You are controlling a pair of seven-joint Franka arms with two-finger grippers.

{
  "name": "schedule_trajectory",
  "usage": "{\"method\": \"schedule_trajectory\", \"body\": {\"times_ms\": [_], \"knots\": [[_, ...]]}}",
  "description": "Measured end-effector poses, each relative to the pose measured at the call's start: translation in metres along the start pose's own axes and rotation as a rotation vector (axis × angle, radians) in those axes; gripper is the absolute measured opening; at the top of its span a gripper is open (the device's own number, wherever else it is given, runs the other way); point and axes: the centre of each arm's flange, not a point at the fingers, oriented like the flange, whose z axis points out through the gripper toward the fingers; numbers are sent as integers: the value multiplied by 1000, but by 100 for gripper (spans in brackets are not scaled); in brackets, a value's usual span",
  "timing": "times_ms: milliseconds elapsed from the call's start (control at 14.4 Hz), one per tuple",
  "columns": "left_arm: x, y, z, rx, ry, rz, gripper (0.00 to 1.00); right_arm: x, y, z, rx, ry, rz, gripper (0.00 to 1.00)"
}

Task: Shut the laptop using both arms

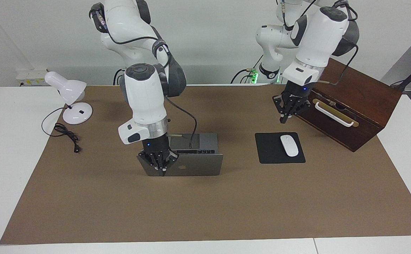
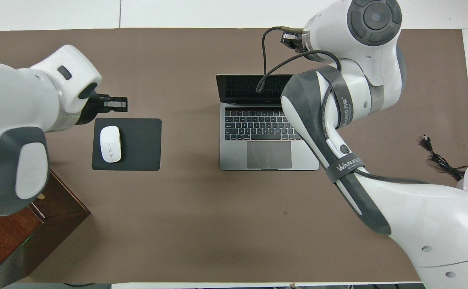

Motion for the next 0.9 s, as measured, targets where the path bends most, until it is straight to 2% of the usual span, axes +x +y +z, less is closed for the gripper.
{"method": "schedule_trajectory", "body": {"times_ms": [693,901], "knots": [[-89,101,109,-106,253,190,1,3,7,3,-6,-1,9,1],[-106,116,143,-125,298,241,1,3,7,3,-6,-2,9,1]]}}
